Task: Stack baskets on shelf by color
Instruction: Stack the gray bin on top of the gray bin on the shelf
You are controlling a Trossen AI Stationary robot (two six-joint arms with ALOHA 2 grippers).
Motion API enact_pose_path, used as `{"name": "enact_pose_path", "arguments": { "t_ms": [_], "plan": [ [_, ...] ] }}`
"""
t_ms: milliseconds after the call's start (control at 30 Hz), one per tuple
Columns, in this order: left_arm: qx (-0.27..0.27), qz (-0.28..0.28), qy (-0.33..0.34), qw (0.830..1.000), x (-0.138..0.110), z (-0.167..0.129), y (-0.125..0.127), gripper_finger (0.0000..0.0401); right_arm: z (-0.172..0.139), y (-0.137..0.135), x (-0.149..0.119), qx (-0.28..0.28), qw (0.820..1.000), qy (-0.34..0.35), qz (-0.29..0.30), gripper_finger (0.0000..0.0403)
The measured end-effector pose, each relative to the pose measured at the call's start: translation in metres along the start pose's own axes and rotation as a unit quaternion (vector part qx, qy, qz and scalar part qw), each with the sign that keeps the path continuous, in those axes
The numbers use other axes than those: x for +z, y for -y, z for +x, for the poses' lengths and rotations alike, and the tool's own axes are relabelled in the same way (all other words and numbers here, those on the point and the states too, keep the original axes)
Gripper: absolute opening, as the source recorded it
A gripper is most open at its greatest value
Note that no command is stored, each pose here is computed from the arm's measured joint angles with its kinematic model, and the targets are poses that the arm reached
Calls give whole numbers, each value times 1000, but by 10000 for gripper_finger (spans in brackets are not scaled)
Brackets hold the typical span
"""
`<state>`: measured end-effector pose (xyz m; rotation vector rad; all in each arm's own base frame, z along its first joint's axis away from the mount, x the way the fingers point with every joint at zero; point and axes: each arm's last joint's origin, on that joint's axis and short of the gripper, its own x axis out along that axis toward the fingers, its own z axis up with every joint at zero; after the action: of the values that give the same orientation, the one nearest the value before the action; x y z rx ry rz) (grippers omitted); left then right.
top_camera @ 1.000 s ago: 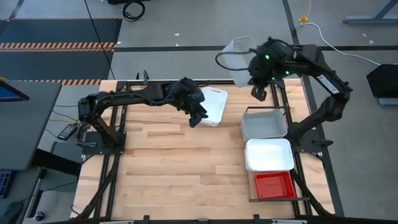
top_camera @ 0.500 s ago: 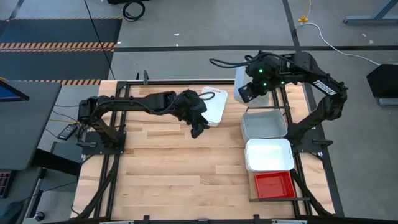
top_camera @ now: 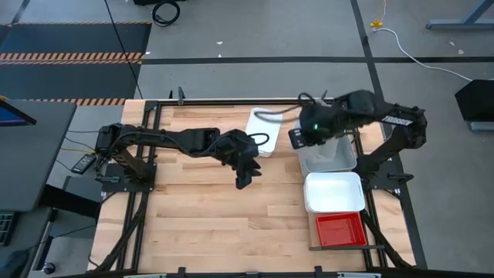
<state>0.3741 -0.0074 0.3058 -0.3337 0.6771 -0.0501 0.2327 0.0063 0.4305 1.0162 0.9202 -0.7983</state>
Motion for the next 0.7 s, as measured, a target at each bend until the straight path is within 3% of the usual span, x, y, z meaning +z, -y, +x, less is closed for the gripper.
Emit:
{"name": "enact_pose_path", "arguments": {
  "t_ms": [200,300,467,700],
  "plan": [
    [-58,34,-20,997,0,-7,0,133,13,-2,-16,-31,992,35,119,5],
    [-93,64,-28,993,0,-21,1,133,18,-1,-17,-41,988,47,142,4],
    [-100,139,-23,985,1,-38,3,133,20,1,-10,-46,983,51,172,4],
    [-109,146,-26,983,2,-51,-1,133,21,2,-6,-44,971,54,228,4]
  ]
}}
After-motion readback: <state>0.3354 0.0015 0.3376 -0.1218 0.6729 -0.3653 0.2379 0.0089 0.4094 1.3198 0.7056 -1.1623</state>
